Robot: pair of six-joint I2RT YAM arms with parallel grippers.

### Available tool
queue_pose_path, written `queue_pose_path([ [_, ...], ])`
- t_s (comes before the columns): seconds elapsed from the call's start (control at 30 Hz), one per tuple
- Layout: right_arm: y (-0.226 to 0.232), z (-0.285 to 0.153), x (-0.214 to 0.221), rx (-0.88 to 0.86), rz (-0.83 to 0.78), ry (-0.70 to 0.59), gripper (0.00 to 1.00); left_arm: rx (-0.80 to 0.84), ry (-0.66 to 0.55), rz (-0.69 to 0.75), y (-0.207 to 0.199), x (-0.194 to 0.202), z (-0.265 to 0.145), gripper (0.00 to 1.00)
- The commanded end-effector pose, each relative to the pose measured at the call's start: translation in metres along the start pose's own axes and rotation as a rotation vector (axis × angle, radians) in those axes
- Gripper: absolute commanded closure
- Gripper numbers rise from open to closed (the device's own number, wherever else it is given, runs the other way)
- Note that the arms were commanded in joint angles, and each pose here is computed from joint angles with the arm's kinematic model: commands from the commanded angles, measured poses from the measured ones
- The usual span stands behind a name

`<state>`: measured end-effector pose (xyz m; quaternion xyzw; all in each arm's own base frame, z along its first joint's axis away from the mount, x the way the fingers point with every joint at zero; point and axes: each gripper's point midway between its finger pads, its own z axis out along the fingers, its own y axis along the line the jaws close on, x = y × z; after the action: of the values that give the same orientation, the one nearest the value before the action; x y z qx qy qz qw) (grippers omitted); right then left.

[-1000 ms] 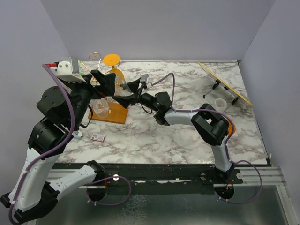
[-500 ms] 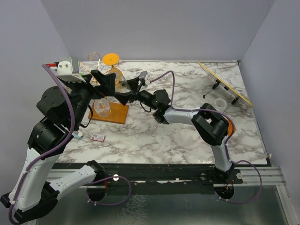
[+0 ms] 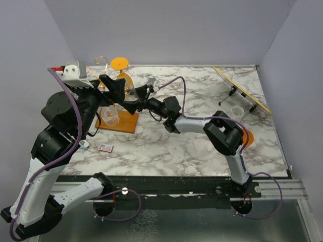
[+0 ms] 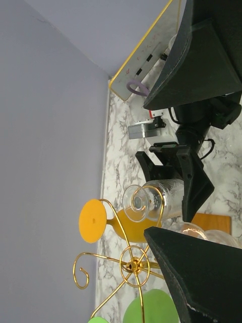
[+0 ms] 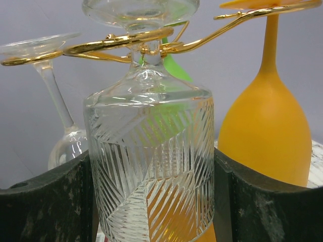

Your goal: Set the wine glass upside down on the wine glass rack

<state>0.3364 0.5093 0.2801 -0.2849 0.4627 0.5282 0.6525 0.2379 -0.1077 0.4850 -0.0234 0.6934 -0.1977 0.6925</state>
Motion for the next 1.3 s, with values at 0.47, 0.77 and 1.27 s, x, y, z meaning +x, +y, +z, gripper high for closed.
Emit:
queue_pose_path([
  [0.47, 0.009, -0.006, -0.013, 0.004, -0.028, 0.043, 0.00, 0.025, -0.010, 0.026, -0.005, -0.009, -0.002, 0.01],
  [0.77, 0.020, -0.065, -0.034, 0.076, -0.049, 0.024, 0.00, 0.093, -0.008, 0.047, -0.016, -0.013, -0.004, 0.01],
  [1.27, -0.058, -0.257, -0.081, 0.973, -0.191, 0.479, 0.03, 0.313, 0.110, 0.125, -0.055, 0.031, 0.012, 0.01],
])
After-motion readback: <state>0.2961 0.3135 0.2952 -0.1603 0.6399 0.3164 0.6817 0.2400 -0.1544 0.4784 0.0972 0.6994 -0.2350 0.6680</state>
